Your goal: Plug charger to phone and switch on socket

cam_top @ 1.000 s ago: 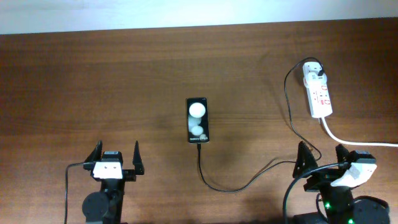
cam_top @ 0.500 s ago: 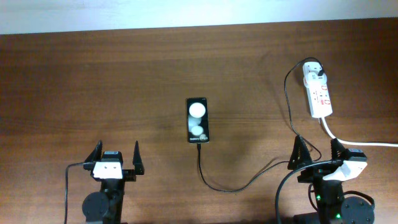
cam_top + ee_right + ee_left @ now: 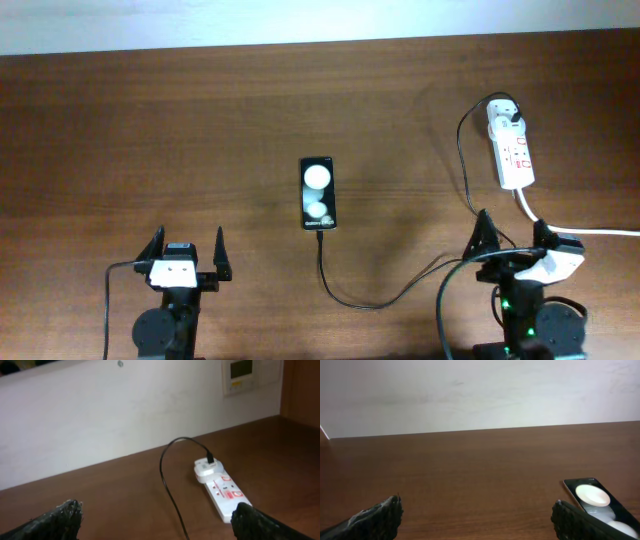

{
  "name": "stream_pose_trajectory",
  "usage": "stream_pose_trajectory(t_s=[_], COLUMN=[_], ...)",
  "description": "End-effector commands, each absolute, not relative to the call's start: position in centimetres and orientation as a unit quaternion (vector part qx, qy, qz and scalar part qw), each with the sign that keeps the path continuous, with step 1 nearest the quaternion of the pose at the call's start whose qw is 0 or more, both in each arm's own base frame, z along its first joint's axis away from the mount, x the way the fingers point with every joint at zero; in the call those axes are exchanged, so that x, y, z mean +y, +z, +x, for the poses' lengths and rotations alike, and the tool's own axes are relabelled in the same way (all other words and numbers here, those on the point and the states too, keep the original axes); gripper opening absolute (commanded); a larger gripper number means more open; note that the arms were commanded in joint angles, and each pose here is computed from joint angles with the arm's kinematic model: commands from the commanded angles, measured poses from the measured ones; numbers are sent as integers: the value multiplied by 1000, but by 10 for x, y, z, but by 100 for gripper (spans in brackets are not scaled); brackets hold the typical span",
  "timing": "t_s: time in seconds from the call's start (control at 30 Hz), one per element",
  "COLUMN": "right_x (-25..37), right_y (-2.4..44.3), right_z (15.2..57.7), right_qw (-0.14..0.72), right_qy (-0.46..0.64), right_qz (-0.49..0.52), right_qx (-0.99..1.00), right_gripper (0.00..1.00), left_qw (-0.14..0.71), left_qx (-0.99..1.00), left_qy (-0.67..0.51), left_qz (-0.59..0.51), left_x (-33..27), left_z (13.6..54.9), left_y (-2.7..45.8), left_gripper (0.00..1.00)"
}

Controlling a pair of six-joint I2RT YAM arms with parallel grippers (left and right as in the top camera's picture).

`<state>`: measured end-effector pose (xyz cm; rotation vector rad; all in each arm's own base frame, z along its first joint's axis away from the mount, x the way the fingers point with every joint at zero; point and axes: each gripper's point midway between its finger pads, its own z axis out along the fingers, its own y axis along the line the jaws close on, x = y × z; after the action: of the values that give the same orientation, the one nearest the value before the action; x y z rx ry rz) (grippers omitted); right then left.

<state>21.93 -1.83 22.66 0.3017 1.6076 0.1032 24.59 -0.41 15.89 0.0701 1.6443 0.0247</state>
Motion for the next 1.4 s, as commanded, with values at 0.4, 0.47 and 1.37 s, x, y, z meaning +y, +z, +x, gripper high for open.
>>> stream_pose_trajectory(t_s=[0.4, 0.47, 1.37], right_x=[-21, -21, -20], right_y=[182, 189, 159], right_z=[243, 245, 245], right_qw=[704, 725, 684], right_qy=[46, 51, -29], right_qz=[143, 142, 64], right_qx=[694, 672, 726], right_gripper=[99, 99, 99], left_qw=[678, 678, 678], left_qx=[734, 734, 734], left_qy=[19, 19, 19], left_qz=[34, 34, 34], left_x=[-3, -3, -3], left_z=[246, 246, 246], left_y=[157, 157, 157], left_gripper=[99, 99, 99])
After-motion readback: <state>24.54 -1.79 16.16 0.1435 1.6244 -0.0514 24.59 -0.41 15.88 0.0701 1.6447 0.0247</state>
